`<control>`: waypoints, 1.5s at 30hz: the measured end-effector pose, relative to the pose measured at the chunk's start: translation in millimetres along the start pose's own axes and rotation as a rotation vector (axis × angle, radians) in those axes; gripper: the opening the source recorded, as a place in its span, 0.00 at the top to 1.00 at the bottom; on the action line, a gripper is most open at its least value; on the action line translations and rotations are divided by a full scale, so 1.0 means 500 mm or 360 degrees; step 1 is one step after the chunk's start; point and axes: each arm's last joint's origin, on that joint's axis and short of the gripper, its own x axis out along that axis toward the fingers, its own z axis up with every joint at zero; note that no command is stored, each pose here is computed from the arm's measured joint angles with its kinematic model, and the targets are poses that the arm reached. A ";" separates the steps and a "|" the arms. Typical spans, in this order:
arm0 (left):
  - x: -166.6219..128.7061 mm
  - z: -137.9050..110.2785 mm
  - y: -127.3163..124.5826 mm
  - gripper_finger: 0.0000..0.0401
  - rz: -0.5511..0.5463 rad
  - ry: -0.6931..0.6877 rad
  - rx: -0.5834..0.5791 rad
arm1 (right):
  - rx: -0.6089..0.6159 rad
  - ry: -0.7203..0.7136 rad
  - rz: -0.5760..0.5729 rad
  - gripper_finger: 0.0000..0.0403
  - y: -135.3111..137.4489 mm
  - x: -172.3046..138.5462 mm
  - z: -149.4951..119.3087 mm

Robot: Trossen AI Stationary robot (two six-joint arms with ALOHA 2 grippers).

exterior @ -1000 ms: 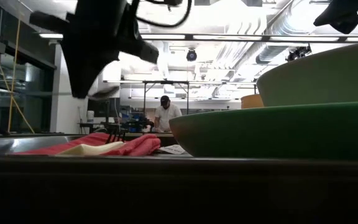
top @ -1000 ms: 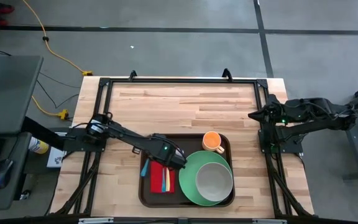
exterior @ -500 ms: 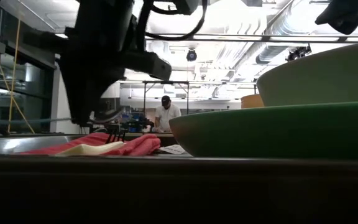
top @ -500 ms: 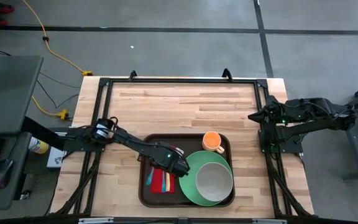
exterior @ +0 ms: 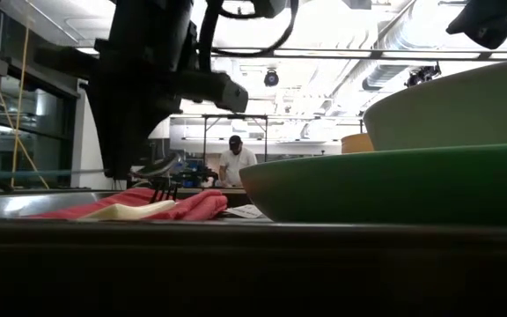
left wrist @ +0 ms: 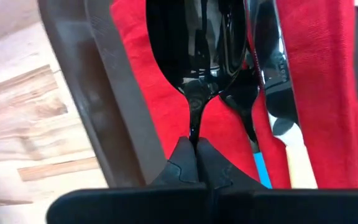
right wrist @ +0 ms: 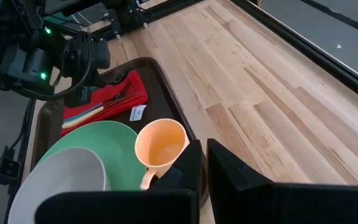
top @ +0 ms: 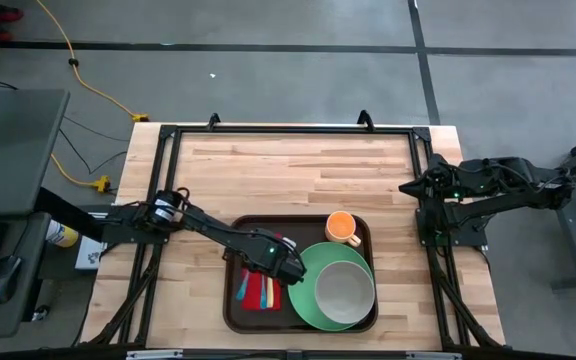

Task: Set up tray
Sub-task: Put the blue spoon on the red table napkin to the left of the blue fork

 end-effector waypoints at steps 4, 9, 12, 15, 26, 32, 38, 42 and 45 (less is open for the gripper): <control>0.014 -0.006 -0.009 0.97 0.0009 0.0044 0.0007 | 0.0001 -0.0001 0.0000 1.00 0.000 0.000 0.000; 0.032 -0.012 -0.016 0.97 0.0050 0.0093 0.0011 | 0.0000 -0.0001 0.0000 1.00 0.000 0.000 0.000; 0.034 -0.011 -0.019 0.97 0.0041 0.0100 0.0008 | -0.0002 0.0000 -0.0001 1.00 0.000 0.000 0.000; 0.032 -0.011 -0.023 0.97 -0.0001 0.0106 0.0005 | -0.0004 0.0000 -0.0001 1.00 0.000 0.000 0.000; 0.033 -0.005 -0.023 0.91 0.0004 0.0092 -0.0017 | -0.0013 0.0002 0.0004 1.00 0.000 0.000 0.000; 0.034 0.012 -0.028 0.88 -0.0034 0.0088 -0.0051 | -0.0018 0.0011 0.0020 1.00 0.001 0.000 0.000; 0.034 0.010 -0.031 0.91 -0.0054 0.0083 -0.0050 | -0.0019 0.0017 0.0032 1.00 0.001 0.000 -0.001; 0.034 0.010 -0.032 0.87 -0.0066 0.0084 -0.0057 | -0.0047 0.0017 0.0032 1.00 0.001 0.000 -0.001; 0.034 0.010 -0.034 0.81 -0.0079 0.0085 -0.0062 | -0.0049 0.0016 0.0031 1.00 0.001 0.000 -0.001</control>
